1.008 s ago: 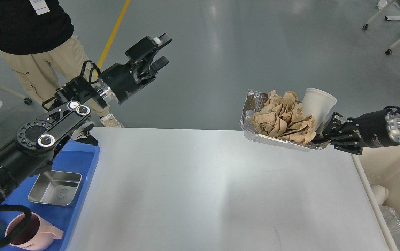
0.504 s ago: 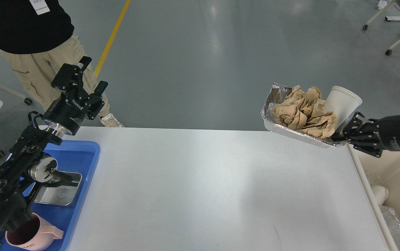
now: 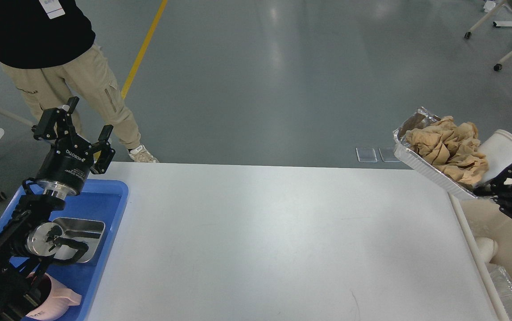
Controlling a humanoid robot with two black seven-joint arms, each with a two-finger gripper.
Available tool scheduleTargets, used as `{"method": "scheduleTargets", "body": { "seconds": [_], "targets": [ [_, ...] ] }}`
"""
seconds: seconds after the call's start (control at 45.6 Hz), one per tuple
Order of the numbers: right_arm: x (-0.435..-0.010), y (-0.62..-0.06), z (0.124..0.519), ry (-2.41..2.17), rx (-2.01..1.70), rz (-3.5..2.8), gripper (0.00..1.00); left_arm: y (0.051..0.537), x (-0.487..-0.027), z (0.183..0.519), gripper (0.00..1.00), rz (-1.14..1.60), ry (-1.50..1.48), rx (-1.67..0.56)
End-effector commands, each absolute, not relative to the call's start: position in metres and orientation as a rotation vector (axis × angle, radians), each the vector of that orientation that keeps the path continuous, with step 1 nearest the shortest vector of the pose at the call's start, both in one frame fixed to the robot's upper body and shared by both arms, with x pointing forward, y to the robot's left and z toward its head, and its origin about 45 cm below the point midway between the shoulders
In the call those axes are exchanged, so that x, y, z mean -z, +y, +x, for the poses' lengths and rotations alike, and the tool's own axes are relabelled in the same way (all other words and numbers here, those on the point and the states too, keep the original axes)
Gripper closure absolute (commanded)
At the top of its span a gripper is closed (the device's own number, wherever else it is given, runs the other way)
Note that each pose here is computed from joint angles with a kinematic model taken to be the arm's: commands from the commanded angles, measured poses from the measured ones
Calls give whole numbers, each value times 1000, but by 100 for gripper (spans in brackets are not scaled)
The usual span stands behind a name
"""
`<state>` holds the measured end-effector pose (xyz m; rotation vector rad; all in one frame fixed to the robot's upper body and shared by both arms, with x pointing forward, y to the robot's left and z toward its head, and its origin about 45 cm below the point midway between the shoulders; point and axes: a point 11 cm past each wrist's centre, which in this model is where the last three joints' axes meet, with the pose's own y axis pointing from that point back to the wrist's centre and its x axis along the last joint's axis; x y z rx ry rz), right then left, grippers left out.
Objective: Tidy desktop
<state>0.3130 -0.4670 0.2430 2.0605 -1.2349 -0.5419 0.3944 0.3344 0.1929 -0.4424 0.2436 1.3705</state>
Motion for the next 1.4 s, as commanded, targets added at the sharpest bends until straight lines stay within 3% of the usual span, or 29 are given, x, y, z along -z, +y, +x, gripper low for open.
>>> {"method": "scheduleTargets", "body": {
  "seconds": [0.0, 0.57, 1.183, 1.205, 1.249, 1.271, 1.38],
  "targets": [
    [-228, -488, 300, -1349, 632, 1985, 100, 335, -189, 391, 3, -455, 257, -1375],
    [-183, -585, 235, -1772, 928, 1619, 100, 335, -186, 385, 3, -467, 264, -1365],
    [-164, -611, 209, -1862, 982, 1485, 100, 347, -184, 379, 3, -508, 285, -1391],
    [-163, -611, 208, -1859, 983, 1482, 93, 347, -184, 379, 3, -508, 285, -1391],
    [-162, -612, 207, -1861, 980, 1473, 68, 347, -183, 378, 3, -509, 285, -1389],
    [-162, -614, 206, -1867, 976, 1464, 61, 348, -183, 378, 3, -510, 286, -1391],
    [-162, -618, 206, -1891, 952, 1416, 43, 347, -182, 377, 3, -509, 288, -1387]
  ]
}}
